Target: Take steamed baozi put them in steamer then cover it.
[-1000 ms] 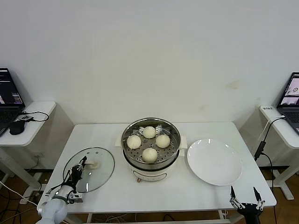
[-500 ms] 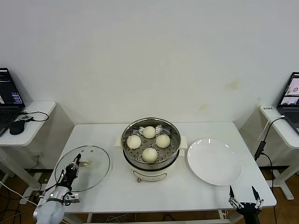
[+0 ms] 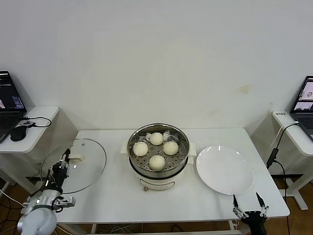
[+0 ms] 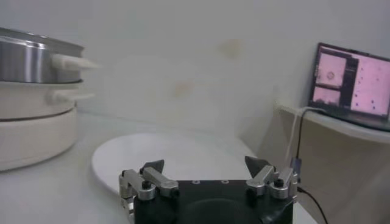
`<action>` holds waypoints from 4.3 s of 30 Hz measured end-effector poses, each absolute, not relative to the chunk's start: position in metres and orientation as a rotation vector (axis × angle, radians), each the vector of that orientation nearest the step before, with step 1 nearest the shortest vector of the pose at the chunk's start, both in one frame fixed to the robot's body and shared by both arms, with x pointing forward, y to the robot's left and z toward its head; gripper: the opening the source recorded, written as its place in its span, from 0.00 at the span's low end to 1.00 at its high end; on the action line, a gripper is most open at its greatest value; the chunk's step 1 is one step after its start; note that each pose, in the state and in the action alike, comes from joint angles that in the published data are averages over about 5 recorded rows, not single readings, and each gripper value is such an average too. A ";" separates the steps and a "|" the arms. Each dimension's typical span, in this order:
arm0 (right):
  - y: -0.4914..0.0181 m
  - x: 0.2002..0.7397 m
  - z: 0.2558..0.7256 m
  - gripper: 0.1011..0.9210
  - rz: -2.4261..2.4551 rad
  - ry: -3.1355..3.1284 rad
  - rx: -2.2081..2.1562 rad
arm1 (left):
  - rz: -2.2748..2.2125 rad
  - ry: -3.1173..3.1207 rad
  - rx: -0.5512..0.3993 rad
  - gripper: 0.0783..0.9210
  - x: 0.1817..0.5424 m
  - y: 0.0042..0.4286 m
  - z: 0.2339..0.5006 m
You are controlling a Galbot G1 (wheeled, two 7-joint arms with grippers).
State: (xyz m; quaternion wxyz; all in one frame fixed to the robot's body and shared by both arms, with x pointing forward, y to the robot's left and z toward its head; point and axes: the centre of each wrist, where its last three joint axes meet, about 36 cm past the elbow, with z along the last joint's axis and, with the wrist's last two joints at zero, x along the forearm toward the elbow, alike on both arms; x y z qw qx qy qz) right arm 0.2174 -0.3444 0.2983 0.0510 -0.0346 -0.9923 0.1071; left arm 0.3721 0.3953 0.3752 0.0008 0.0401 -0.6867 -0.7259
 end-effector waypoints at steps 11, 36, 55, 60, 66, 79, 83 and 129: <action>-0.327 0.225 0.292 0.88 0.371 -3.038 -0.042 | -2.215 -2.300 0.127 0.08 0.372 0.342 0.454; -0.276 0.244 0.258 0.88 0.515 -3.018 -0.023 | -2.128 -2.394 -0.109 0.08 0.421 0.183 0.469; -0.268 0.245 0.247 0.88 0.564 -2.995 0.018 | -2.189 -2.332 -0.122 0.08 0.454 0.080 0.454; -0.269 0.245 0.245 0.88 0.566 -2.992 0.024 | -2.209 -2.301 -0.123 0.08 0.456 0.069 0.445; -0.267 0.245 0.243 0.88 0.564 -2.991 0.035 | -2.223 -2.275 -0.132 0.08 0.456 0.060 0.436; -0.266 0.242 0.241 0.88 0.574 -2.985 0.047 | -2.228 -2.260 -0.140 0.08 0.459 0.053 0.426; -0.265 0.241 0.240 0.88 0.577 -2.982 0.052 | -2.222 -2.265 -0.142 0.08 0.460 0.051 0.425; -0.259 0.236 0.237 0.88 0.600 -2.967 0.091 | -2.209 -2.339 -0.151 0.51 0.436 0.054 0.430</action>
